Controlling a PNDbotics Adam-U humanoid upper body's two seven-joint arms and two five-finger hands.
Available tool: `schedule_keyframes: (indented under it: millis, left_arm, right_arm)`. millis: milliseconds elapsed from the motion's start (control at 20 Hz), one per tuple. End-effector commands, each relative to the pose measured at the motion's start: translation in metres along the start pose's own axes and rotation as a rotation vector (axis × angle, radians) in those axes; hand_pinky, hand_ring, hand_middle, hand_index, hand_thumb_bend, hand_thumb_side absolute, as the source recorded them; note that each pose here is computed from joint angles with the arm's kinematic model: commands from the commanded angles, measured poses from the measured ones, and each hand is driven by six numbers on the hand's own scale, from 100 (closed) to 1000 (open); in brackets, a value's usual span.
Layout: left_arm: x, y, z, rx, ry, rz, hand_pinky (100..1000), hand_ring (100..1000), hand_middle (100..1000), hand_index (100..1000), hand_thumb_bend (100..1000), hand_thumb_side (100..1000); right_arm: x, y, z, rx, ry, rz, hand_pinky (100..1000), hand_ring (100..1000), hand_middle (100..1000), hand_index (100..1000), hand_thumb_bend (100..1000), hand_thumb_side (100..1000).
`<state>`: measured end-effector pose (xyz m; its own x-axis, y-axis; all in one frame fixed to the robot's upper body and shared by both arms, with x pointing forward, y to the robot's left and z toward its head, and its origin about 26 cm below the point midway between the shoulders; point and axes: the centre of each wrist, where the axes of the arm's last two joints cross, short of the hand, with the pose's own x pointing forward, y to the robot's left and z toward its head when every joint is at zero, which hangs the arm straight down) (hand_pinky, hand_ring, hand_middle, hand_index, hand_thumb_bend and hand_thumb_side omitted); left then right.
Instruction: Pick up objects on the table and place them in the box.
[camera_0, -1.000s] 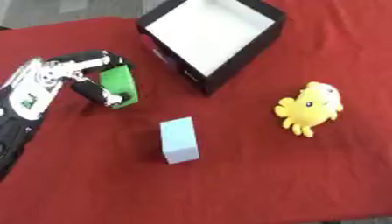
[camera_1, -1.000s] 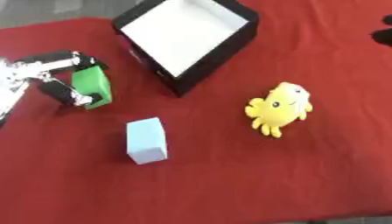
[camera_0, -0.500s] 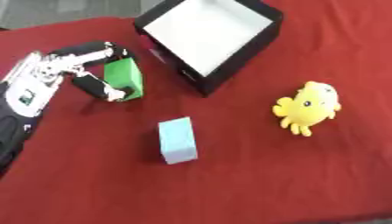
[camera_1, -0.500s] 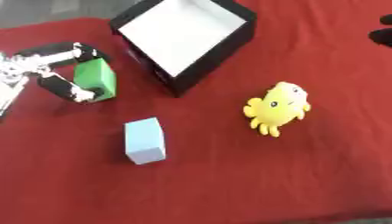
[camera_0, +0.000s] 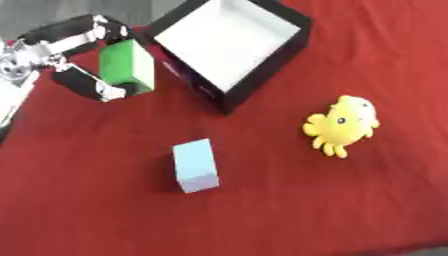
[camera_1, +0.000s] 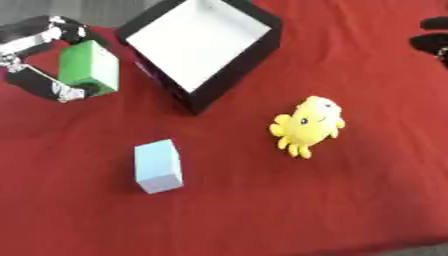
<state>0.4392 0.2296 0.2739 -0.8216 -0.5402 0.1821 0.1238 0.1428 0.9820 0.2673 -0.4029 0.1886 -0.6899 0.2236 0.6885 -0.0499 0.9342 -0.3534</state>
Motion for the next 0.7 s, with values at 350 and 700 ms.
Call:
schedule_keyframes:
  millis: [350, 700]
  left_arm:
    - [0.016, 0.062, -0.013, 0.142, -0.107, -0.083, 614, 526, 578, 738, 372, 100]
    - [0.017, 0.078, -0.037, 0.125, -0.174, -0.173, 626, 532, 579, 737, 451, 100]
  right_arm:
    - [0.013, -0.005, -0.013, -0.020, -0.044, -0.007, 860, 762, 772, 928, 100, 537]
    - [0.020, -0.003, -0.029, -0.063, -0.089, -0.059, 864, 776, 786, 937, 100, 545]
